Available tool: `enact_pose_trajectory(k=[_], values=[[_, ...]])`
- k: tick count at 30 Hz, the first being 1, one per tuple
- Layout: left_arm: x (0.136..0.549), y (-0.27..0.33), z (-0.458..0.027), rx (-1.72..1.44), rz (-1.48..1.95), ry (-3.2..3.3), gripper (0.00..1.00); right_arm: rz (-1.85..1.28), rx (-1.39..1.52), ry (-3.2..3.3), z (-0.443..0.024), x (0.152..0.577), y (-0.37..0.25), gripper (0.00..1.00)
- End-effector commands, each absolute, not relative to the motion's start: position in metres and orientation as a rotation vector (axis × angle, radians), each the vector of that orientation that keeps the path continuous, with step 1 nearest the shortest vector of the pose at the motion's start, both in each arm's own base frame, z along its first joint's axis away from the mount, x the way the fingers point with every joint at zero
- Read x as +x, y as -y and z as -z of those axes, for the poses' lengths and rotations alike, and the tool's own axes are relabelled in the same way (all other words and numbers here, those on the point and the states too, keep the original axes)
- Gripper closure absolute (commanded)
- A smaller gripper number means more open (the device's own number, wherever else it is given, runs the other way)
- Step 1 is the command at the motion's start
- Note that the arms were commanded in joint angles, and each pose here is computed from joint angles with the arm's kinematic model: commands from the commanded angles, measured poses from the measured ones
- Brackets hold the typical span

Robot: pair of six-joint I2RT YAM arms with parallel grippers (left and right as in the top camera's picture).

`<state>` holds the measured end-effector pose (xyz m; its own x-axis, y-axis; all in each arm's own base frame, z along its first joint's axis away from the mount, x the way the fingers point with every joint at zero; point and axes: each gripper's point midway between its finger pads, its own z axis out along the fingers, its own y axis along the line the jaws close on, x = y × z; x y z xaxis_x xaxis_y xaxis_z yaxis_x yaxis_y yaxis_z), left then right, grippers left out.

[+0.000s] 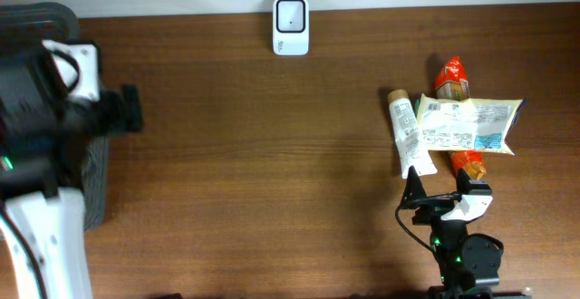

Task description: Scan the item barcode

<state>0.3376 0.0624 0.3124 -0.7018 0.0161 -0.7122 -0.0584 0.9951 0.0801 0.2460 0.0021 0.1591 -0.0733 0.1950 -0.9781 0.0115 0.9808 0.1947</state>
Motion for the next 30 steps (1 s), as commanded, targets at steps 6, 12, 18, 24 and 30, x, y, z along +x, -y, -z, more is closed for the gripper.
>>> enact_pose_trajectory(k=[6,12,18,24,30], values=[[0.264,-0.013,-0.245,0.126,-0.149,-1.565,0.01,-0.138,0.156,-1.641,-0.156,0.246,-0.001,0.01],[0.248,-0.01,-0.177,0.145,-0.165,-1.564,0.01,-0.138,0.156,-1.641,-0.156,0.246,-0.001,0.01],[0.246,-0.012,-0.158,0.134,-0.169,-1.642,0.01,-0.138,0.156,-1.641,-0.156,0.246,-0.001,0.01],[0.246,-0.012,-0.158,0.134,-0.169,-1.642,0.01,-0.138,0.156,-1.641,-0.156,0.246,-0.001,0.01],[0.246,-0.012,-0.158,0.134,-0.169,-1.642,0.01,-0.138,0.156,-1.641,-0.156,0.246,-0.001,0.01]])
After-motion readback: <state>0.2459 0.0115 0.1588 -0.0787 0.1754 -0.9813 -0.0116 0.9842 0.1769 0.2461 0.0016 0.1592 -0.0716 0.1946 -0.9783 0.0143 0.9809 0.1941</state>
